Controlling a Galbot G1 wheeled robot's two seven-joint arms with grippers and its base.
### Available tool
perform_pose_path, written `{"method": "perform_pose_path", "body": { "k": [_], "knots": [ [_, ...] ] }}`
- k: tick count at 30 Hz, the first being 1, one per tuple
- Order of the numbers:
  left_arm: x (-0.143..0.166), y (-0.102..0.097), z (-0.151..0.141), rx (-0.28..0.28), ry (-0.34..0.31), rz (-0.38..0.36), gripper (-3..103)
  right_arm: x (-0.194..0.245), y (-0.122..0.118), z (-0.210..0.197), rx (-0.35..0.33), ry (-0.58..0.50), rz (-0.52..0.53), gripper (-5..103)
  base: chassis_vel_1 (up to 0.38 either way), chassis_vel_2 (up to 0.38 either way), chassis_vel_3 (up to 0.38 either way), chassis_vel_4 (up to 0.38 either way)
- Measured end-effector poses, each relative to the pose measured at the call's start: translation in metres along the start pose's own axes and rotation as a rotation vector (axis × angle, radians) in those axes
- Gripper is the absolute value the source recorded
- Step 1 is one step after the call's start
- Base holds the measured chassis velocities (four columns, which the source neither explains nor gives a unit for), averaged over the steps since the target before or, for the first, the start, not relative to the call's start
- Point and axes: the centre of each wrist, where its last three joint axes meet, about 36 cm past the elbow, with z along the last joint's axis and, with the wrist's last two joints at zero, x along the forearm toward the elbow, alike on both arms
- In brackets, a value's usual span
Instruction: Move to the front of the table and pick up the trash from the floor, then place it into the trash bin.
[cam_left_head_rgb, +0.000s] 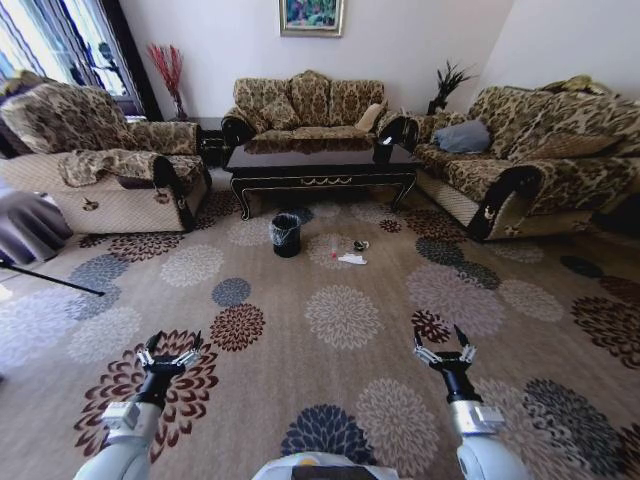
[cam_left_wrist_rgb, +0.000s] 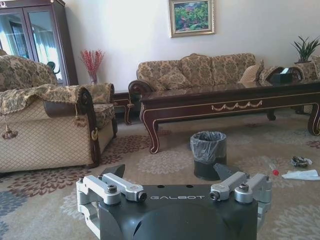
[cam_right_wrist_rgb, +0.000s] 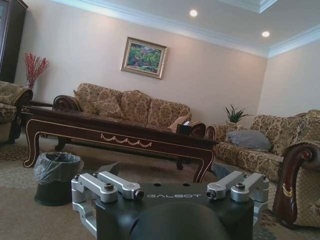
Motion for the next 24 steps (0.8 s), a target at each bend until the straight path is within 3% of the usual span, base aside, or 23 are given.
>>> {"method": "perform_pose_path", "body": {
  "k": [24],
  "knots": [
    [-0.003, 0.007, -0.005, 0.022, 0.011, -0.001, 100, 0.017, 0.006, 0.008, -0.004, 0.019, -0.006, 100, 0.0, 0.0, 0.0, 0.0]
  ]
}}
